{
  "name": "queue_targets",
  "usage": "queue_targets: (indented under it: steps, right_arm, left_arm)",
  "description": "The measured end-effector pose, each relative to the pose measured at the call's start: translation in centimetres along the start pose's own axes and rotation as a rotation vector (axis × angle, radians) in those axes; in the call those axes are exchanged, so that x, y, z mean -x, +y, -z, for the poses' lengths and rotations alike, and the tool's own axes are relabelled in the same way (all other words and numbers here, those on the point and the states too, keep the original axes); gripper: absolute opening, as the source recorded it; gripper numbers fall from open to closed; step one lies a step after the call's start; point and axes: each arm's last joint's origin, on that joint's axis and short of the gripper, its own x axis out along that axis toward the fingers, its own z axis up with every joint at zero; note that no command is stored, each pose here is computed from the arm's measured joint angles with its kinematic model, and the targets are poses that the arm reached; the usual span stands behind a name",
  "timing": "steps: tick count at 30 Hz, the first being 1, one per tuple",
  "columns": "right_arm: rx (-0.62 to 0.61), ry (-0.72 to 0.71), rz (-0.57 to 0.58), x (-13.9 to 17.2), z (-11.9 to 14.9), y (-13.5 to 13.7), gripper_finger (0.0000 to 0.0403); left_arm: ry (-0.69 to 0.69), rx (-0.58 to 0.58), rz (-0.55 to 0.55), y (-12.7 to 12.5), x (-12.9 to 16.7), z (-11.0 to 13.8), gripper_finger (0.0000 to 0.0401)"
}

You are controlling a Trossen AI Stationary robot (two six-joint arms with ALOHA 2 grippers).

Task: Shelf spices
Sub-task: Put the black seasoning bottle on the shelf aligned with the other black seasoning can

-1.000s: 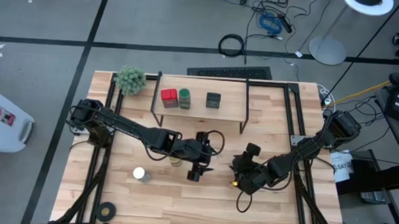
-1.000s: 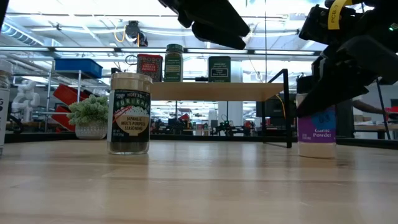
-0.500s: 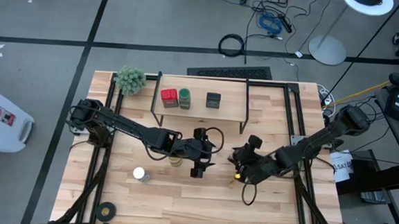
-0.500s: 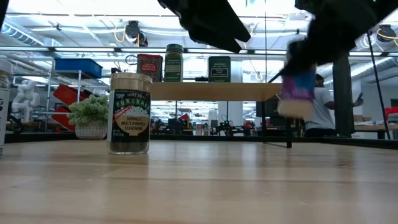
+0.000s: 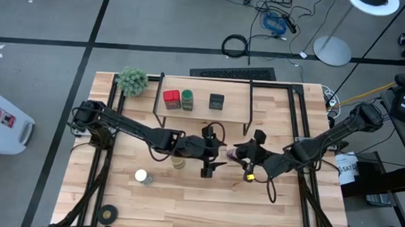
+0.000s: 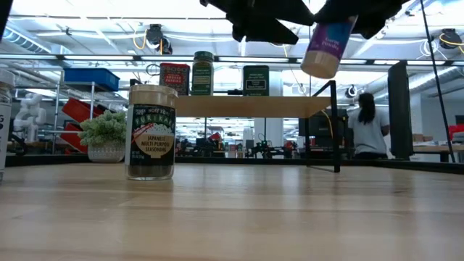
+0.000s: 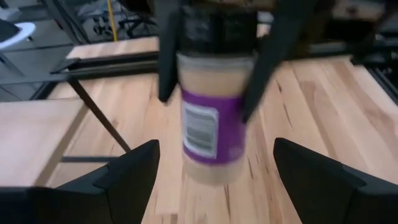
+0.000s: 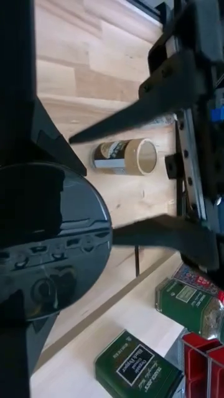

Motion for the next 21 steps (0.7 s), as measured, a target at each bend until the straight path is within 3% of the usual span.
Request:
queue_targets:
  steps: [12,21]
  right_arm:
    - [0.035,-0.039,-0.012,0.0,-0.5,0.2,0.0203]
    - [0.027,-0.049,-0.013,0.0,-0.6,0.2,0.0203]
  left_arm:
    - [-0.03,0.01,0.026,-0.1,-1.3,0.5,0.0325]
    - [-0.071,0.027,-0.026,0.4,-3.1,1.3,0.0325]
